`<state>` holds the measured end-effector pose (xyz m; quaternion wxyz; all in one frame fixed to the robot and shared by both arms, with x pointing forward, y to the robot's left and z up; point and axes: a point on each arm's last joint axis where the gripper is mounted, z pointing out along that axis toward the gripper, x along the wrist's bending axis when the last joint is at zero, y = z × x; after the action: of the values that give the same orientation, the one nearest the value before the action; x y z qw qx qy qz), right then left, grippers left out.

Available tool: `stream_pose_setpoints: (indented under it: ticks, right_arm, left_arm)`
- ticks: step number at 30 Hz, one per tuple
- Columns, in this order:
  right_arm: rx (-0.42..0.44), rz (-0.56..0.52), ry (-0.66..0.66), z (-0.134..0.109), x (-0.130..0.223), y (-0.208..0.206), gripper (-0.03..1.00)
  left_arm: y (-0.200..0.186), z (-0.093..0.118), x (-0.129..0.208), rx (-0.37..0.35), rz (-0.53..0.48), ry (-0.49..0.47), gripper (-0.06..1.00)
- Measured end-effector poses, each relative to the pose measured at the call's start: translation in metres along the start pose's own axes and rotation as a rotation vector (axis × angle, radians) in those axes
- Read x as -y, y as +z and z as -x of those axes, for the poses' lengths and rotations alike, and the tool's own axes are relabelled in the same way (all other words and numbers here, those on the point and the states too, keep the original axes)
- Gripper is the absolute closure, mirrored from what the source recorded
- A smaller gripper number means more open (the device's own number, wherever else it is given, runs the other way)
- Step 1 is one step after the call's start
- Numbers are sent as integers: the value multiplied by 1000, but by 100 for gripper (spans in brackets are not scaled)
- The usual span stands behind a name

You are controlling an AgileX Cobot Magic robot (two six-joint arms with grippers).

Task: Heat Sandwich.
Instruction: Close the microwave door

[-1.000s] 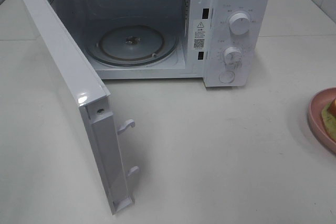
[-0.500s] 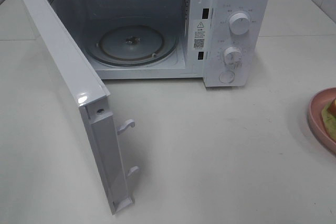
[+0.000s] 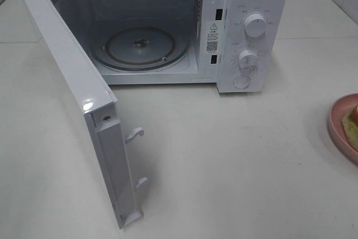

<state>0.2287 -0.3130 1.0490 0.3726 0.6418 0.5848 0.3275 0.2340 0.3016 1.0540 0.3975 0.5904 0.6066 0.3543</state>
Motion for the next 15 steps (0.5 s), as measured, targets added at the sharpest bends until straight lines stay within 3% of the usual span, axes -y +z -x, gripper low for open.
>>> stream_pose_setpoints:
  ticks: [15]
  right_arm:
    - [0,0,0,0,0,0,20]
  left_arm:
    - [0,0,0,0,0,0,-3]
